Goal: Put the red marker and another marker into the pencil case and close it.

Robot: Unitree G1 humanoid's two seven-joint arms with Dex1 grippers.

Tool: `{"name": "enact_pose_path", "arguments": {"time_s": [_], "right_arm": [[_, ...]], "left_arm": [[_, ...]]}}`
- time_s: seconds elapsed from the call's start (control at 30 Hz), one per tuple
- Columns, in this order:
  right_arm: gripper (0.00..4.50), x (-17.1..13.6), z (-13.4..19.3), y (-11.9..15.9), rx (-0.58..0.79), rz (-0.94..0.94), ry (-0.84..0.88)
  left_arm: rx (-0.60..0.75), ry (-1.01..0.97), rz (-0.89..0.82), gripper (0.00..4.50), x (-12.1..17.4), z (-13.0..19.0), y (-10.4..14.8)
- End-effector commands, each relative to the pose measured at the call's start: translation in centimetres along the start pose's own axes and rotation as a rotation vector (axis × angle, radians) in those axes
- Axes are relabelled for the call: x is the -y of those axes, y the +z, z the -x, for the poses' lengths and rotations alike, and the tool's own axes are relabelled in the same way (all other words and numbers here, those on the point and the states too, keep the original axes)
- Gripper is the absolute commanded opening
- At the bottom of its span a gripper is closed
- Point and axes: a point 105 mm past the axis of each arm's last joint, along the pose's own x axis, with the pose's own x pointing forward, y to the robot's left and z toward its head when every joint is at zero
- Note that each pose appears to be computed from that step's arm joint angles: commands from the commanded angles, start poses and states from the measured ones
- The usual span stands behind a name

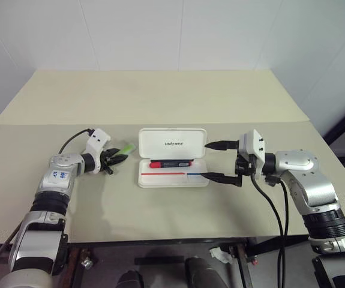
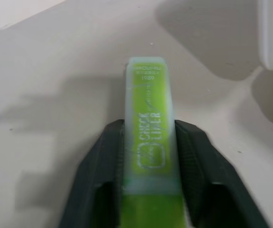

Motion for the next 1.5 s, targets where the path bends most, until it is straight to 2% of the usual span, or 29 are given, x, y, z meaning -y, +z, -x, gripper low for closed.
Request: {"name": "enact_pose_path", "arguments": {"time_s": [0.03,0.2,0.37,0.5,0.6,0.67,0.93,1.1,1.3,1.5], "right_arm": [[4.50,0.8,0.7,1.2,0.017,0.057,-0.021],[4.50,0.8,1.1,1.1,0.014,0.055,-0.018],[4.50,0.8,1.6,0.7,0.009,0.046,-0.017],[4.50,0.9,2.1,0.4,0.008,0.042,-0.014],[4.50,0.9,2.6,0.2,0.034,0.018,-0.011],[4.50,0.9,2.8,-0.2,0.024,0.013,-0.015],[4.50,0.8,3.3,-0.8,0.008,-0.002,-0.026],[4.50,0.8,4.3,-1.7,-0.017,-0.016,-0.033],[4.50,0.5,5.7,-2.2,0.013,-0.050,-0.031],[4.50,0.7,7.1,-1.6,0.089,-0.068,-0.040]], "left_arm": [[0.030,0.055,-0.036,1.13,-1.2,0.8,1.2],[0.127,0.067,-0.124,1.13,-1.7,2.1,4.5],[0.247,0.033,-0.217,1.13,-1.5,4.3,10.2],[0.294,-0.087,-0.269,1.13,0.6,5.2,12.9],[0.312,-0.327,-0.328,1.13,5.0,6.6,14.5],[0.288,-0.448,-0.339,1.13,7.1,7.4,14.5],[0.166,-0.705,-0.320,1.13,11.6,8.1,13.2],[0.078,-0.721,-0.297,1.13,12.4,6.0,11.5],[0.059,-0.746,-0.287,1.13,14.0,4.1,10.4],[0.021,-0.754,-0.273,1.13,14.9,2.4,9.1]]}}
